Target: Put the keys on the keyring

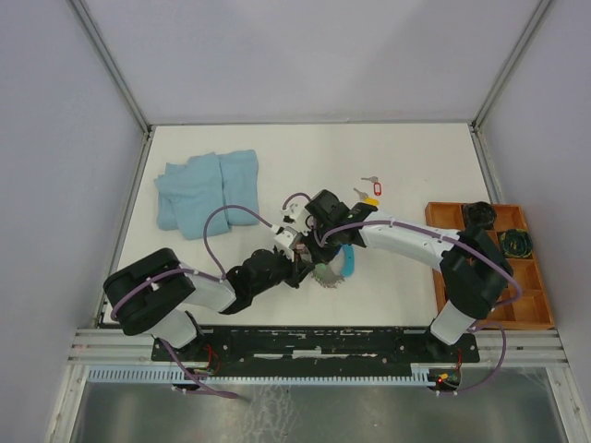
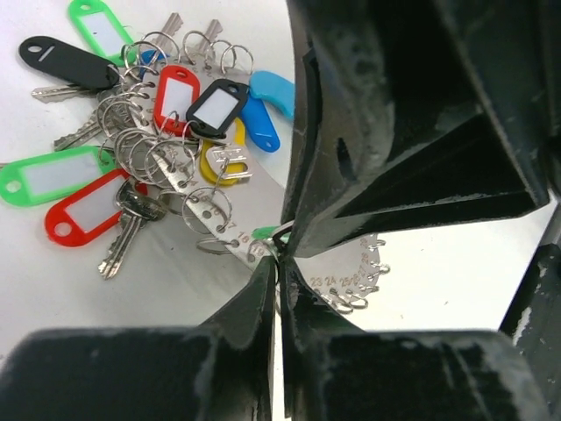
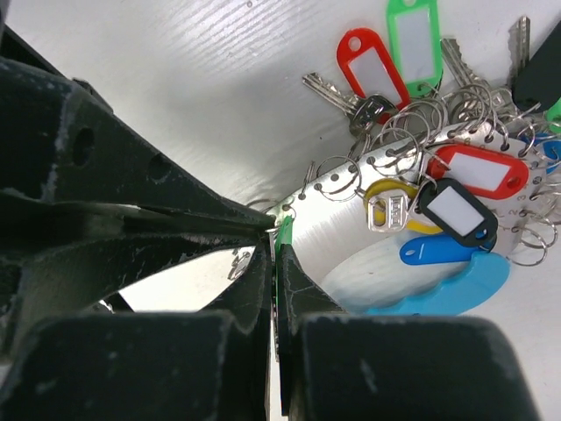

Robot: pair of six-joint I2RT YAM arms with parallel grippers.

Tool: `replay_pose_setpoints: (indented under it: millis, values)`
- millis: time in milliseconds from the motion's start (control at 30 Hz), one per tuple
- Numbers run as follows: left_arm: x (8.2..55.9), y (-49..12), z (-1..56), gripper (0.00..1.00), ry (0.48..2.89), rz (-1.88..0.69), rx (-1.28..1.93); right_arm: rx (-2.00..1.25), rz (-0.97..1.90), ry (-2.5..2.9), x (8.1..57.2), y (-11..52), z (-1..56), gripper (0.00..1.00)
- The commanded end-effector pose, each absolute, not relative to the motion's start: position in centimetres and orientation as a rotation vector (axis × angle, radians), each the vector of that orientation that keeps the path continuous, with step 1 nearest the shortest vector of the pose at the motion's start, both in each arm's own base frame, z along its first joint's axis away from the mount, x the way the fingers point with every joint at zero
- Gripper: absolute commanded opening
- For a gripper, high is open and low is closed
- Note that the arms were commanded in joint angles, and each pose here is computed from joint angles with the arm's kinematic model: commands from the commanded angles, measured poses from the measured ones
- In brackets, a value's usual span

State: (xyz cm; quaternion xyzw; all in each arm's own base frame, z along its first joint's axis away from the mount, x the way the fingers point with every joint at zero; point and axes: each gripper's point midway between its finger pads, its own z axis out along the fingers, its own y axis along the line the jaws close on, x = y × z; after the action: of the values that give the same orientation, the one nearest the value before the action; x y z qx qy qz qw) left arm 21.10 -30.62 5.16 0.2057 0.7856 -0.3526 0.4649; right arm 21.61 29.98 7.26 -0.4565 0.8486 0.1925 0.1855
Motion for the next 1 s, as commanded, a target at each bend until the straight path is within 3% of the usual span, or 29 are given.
replay_pose_setpoints:
  millis: [0,633,800,967]
  values:
    - [22.3,-28.3,2.1,0.03,2.041,-0.701,0.446,-1.316,0.721,2.266,19.6,31.9,11.5,0.01]
    - [20.4,-29.2,5.6,0.03,1.856,-0.829,0.619,-1.213,0.683,2.405,21.9,29.9,8.8,0.01]
    - [20.1,-29.3,7.0,0.26,1.746,-0.857,0.656,-1.258,0.724,2.364,21.4,30.0,9.2,0.01]
    - [19.4,-30.2,8.2,0.3,1.584,-0.9,0.805,-1.33,0.732,2.304,20.9,29.5,9.4,0.01]
